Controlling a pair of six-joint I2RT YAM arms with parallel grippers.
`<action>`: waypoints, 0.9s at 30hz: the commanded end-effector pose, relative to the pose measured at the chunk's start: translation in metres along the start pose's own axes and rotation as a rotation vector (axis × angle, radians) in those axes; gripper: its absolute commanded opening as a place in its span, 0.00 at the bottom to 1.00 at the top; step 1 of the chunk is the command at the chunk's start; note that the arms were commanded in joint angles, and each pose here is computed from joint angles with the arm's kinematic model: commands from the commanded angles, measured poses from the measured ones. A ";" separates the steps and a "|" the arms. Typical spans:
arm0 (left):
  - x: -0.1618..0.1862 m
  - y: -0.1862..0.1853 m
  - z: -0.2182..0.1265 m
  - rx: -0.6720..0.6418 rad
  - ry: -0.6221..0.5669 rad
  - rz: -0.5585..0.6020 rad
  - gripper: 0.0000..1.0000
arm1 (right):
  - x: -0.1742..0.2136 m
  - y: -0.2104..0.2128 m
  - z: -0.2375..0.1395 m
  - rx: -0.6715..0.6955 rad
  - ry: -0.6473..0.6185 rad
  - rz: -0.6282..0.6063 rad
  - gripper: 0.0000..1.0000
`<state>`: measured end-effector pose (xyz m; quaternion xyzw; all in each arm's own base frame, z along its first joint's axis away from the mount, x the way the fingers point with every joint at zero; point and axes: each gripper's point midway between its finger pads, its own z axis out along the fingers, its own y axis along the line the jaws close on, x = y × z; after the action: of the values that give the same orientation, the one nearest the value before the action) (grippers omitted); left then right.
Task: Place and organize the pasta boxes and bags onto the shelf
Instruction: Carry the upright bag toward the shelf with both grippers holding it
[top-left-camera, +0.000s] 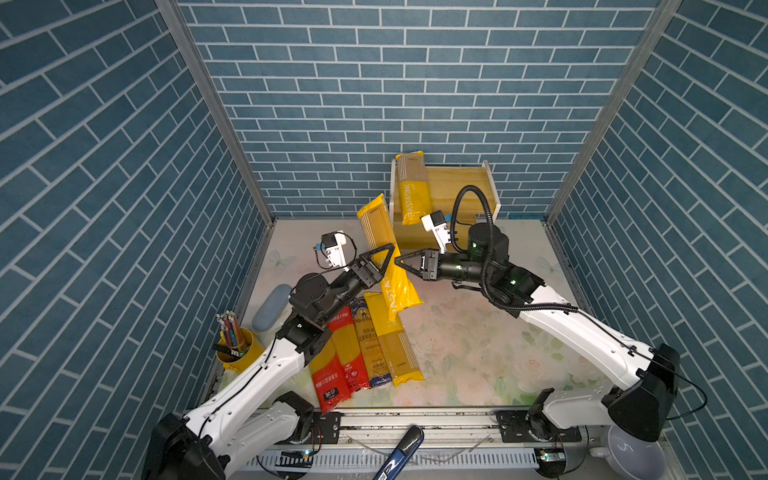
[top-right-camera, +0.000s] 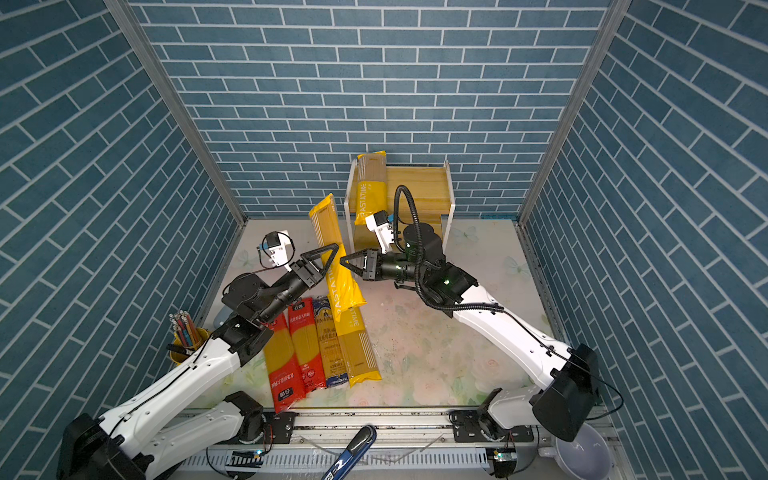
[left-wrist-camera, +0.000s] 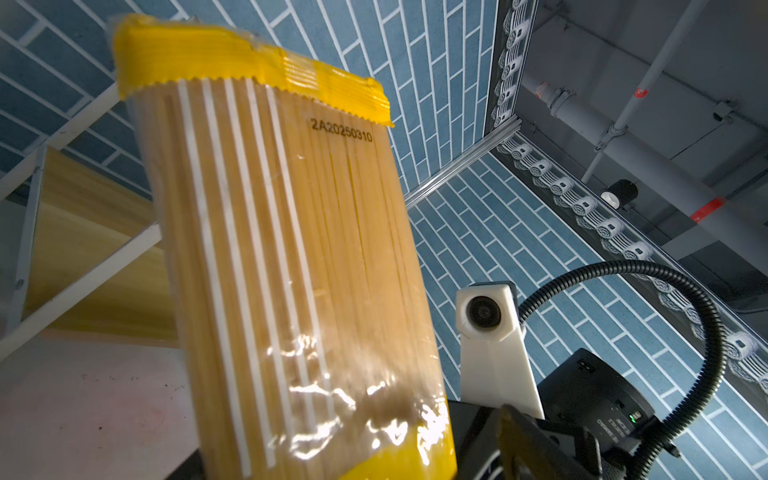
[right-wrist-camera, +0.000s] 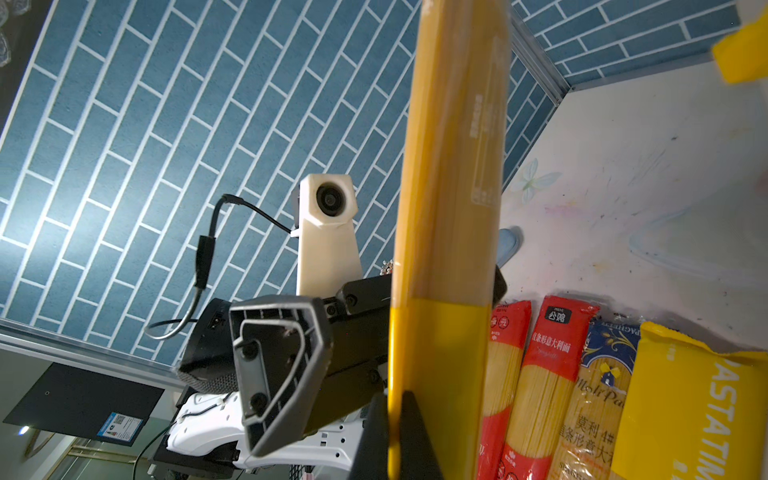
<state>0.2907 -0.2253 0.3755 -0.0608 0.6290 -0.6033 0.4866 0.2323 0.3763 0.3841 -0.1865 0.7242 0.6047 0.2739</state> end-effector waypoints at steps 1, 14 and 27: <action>-0.015 -0.040 0.012 0.123 -0.006 0.059 0.88 | -0.056 0.061 -0.016 -0.139 -0.155 -0.180 0.00; -0.042 -0.050 0.035 0.146 -0.043 0.098 0.29 | -0.073 0.042 -0.026 -0.123 -0.150 -0.098 0.00; -0.052 -0.063 0.047 0.214 -0.066 0.041 0.00 | -0.036 -0.009 -0.017 0.018 0.012 -0.123 0.45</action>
<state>0.3407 -0.2426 0.3960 -0.0598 0.6289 -0.6034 0.4866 0.2738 0.3544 0.3944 -0.1821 0.7267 0.5873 0.3063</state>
